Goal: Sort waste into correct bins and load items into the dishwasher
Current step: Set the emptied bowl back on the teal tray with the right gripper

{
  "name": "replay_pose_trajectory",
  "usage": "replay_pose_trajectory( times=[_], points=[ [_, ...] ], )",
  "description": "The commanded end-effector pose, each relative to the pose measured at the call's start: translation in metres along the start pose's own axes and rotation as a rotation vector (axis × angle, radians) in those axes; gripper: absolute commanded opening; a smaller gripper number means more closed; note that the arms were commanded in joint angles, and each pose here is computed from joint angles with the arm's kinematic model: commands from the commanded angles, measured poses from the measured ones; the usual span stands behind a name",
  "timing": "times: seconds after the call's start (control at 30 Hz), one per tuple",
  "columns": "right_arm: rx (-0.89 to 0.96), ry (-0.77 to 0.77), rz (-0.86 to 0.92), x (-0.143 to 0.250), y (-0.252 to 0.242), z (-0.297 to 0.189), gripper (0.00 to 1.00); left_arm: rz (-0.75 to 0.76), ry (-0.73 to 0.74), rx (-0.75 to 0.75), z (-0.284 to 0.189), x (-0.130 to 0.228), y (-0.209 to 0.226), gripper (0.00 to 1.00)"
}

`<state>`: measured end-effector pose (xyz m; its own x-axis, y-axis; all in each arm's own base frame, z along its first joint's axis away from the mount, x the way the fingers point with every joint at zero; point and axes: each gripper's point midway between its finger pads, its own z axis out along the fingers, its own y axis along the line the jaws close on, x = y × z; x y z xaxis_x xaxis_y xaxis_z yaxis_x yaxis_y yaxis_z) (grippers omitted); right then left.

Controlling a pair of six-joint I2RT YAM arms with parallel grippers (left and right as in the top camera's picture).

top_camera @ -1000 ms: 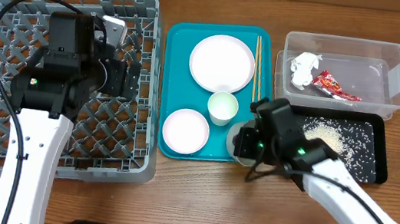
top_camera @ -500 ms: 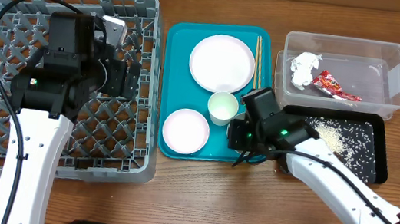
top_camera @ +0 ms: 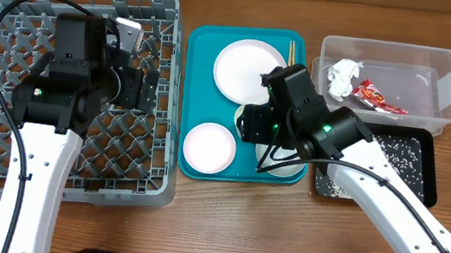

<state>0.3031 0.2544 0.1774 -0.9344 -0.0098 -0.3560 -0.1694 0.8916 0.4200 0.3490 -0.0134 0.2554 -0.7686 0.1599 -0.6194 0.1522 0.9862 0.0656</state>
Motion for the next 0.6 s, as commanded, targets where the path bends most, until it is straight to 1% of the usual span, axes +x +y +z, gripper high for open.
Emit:
replay_pose_trajectory(
  times=[0.0, 0.3, 0.43, 0.57],
  points=[
    [0.011, 0.025, 0.101, 0.004, 0.003, 0.011, 0.55, 0.012, -0.016, -0.008, -0.003, -0.007, 0.003, 1.0],
    [0.122, 0.098, 0.245, 0.029, -0.001, 0.06, 0.51, 0.012, -0.016, -0.008, -0.003, -0.007, 0.003, 1.0],
    [0.172, 0.061, 0.247, 0.024, -0.009, 0.066, 0.5, 0.012, -0.015, -0.008, -0.003, -0.007, 0.003, 1.0],
    [0.17, 0.041, 0.248, 0.019, -0.01, 0.066, 0.5, 0.012, -0.016, -0.008, -0.003, -0.007, 0.003, 1.0]
  ],
)
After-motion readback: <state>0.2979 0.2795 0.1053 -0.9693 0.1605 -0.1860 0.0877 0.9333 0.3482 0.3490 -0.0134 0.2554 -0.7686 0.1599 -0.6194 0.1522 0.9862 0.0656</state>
